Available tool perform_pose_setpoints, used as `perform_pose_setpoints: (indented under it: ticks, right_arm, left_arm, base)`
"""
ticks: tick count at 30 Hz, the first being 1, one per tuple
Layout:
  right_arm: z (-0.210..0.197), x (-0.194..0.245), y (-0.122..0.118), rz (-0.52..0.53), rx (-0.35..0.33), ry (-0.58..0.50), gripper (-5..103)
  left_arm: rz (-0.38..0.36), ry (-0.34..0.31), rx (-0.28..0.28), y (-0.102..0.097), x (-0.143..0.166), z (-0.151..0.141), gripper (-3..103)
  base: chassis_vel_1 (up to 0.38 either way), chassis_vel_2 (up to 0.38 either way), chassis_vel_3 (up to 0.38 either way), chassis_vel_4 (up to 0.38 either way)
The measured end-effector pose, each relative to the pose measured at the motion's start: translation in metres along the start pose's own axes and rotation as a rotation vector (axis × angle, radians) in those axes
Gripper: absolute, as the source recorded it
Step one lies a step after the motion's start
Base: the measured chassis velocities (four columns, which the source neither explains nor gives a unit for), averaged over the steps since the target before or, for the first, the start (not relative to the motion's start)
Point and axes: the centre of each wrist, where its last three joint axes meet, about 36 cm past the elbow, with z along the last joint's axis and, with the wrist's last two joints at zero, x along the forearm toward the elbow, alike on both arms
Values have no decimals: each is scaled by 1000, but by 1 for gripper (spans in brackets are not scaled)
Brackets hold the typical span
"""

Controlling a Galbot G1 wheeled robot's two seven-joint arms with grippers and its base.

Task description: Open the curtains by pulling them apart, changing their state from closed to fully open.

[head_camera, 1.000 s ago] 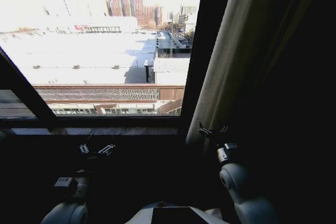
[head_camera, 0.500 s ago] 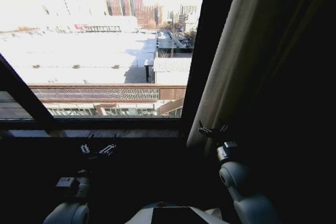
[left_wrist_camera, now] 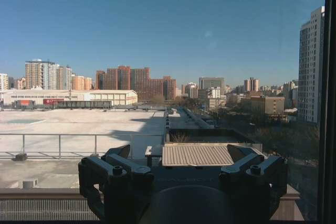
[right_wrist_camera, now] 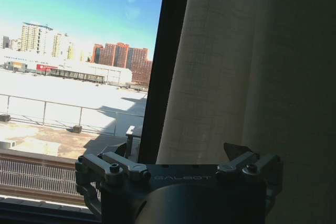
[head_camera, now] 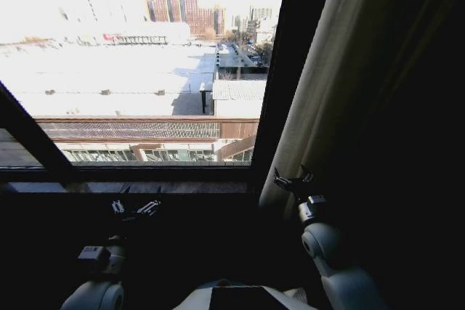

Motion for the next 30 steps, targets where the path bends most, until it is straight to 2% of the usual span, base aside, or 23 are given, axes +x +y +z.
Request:
perform_pose_setpoints:
  ticks: [3,6,7,12,23,30]
  right_arm:
    - [-1,-2,0,-6,-19,1,100]
    - [-4,-3,3,-19,-89,20,100]
    - [-8,-4,4,-24,-131,32,100]
    - [-12,-13,4,-5,-197,49,100]
    - [-8,-28,0,68,-190,54,100]
    - [-13,-26,-1,68,-194,42,100]
  left_arm:
    - [1,2,0,0,-1,1,100]
    - [3,6,-2,1,-2,2,100]
    - [3,8,-3,2,-2,2,100]
    - [6,12,-7,2,-1,3,100]
    - [-3,14,-34,-2,14,-3,100]
    - [-16,2,-41,-6,27,-9,100]
  base:
    - [-53,77,58,-63]
    - [-70,79,63,-76]
    - [-58,57,65,-66]
    - [-33,29,38,-39]
    - [0,0,0,0]
    - [0,0,0,0]
